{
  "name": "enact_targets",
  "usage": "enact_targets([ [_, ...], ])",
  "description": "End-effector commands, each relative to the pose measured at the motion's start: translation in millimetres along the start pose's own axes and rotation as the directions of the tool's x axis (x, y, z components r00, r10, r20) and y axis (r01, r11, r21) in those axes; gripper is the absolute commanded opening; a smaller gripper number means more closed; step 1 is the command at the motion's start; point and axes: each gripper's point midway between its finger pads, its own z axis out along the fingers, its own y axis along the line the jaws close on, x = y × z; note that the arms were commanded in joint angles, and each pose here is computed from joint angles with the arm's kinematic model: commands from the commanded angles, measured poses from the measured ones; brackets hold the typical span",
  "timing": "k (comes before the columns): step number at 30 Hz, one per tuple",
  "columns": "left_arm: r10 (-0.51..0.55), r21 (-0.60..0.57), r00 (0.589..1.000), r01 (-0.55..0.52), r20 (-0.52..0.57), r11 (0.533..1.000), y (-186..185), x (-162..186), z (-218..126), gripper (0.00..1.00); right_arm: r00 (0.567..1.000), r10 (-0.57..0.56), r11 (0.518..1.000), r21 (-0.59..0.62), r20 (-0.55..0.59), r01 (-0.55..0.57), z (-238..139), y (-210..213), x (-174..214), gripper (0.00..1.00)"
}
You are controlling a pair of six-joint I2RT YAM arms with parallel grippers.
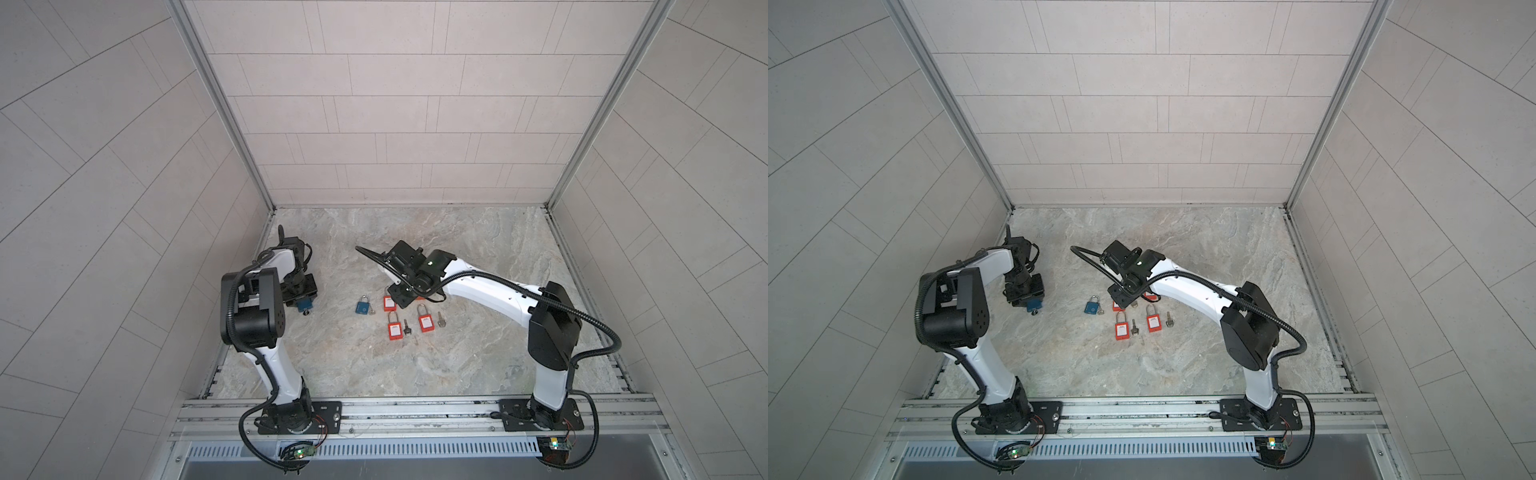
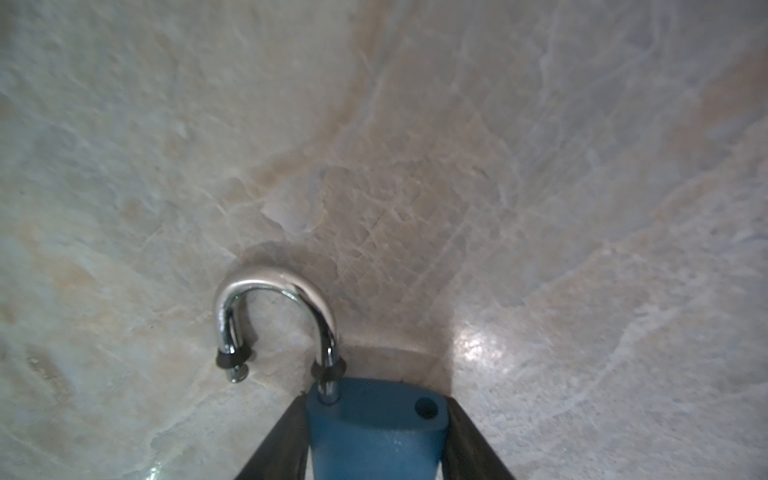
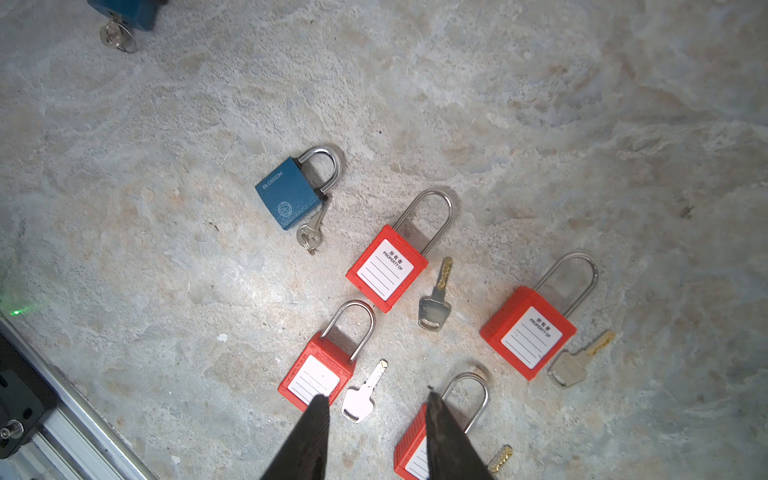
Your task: Lock with the key
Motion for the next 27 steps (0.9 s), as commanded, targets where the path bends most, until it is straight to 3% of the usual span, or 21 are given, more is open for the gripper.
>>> enact_targets([
  [1, -0.001, -0.032, 0.999, 0.0, -0.039, 0.999, 4.7, 9.8, -0.7, 0.49, 1.0, 0.006, 1.0, 0.016, 0.003, -0.006, -7.5, -4.6, 1.2, 0.41],
  [12, -0.201, 0.073, 0.977, 0.206, -0.071, 0.976, -8.2, 39.8, -0.6, 0.47, 1.0, -0.02, 1.0, 0.002, 0.01, 0.02, -7.9, -2.3, 2.9, 0.4],
  [16, -0.334, 0.151, 0.94, 0.341, -0.075, 0.928, -21.9, 54.1, -1.3, 0.47, 0.999, -0.028, 0.999, -0.015, 0.019, 0.028, -9.4, 0.1, 3.1, 0.4],
  [20, -0.496, 0.256, 0.865, 0.499, -0.08, 0.828, -37.0, 64.6, -5.1, 0.47, 0.998, -0.036, 0.999, -0.023, 0.046, 0.038, -13.0, 1.5, 0.7, 0.4],
  [23, -0.552, 0.296, 0.832, 0.543, -0.058, 0.786, -46.2, 68.9, -11.8, 0.47, 0.997, -0.046, 0.998, -0.03, 0.057, 0.048, -13.8, 3.4, -2.4, 0.4],
  [27, -0.559, 0.339, 0.828, 0.536, -0.034, 0.773, -64.9, 69.3, -22.7, 0.52, 0.994, -0.056, 0.994, -0.085, 0.095, 0.064, -16.3, 14.5, -14.6, 0.41],
])
